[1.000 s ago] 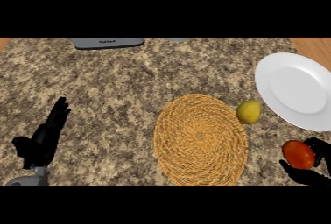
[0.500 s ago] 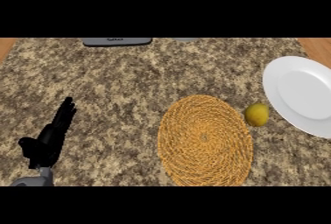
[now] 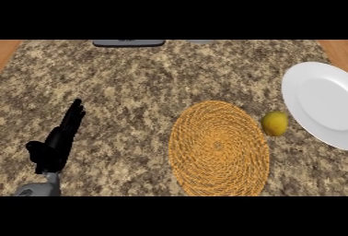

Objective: Pick the tomato from the placemat and place it in the plate

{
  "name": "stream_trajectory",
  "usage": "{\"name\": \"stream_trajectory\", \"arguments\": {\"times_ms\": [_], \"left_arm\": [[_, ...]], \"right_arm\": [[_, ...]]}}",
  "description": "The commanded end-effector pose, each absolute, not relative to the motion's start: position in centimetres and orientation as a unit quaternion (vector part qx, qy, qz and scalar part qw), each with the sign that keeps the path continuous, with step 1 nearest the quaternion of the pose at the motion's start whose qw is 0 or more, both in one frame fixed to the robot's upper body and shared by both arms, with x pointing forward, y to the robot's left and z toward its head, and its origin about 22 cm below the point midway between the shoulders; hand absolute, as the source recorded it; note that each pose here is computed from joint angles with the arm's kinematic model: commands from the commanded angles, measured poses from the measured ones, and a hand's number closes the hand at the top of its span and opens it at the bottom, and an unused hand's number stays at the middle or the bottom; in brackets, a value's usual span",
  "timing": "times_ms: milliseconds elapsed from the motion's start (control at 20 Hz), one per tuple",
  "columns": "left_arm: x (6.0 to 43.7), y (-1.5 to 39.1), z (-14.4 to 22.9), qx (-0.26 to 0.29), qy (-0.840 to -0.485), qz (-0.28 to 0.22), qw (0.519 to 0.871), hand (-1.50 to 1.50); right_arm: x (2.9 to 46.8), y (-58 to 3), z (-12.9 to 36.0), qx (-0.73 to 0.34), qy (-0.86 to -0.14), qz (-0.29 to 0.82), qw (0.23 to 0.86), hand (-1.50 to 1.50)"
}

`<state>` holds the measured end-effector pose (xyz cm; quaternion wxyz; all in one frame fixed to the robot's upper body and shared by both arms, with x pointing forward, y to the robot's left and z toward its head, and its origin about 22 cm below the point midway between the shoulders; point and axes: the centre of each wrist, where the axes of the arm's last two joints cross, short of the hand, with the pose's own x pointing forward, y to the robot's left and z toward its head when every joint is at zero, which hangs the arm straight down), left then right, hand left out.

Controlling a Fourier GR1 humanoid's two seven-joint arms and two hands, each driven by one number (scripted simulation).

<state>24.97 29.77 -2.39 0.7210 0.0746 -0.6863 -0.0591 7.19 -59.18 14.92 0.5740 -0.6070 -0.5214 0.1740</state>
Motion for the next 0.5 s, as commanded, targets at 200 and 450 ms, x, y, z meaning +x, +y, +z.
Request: {"name": "stream_trajectory", "arguments": {"times_ms": [200, 450], "left_arm": [[25.2, 30.1, -1.7, 0.069, -0.685, -0.061, 0.723, 0.0], [25.2, 30.8, -1.7, 0.063, -0.684, -0.073, 0.723, 0.0]], "right_arm": [[11.7, -57.2, 18.4, -0.602, -0.553, 0.159, 0.553, 1.5], [15.0, -56.4, 20.4, -0.587, -0.559, 0.177, 0.558, 1.5]]}}
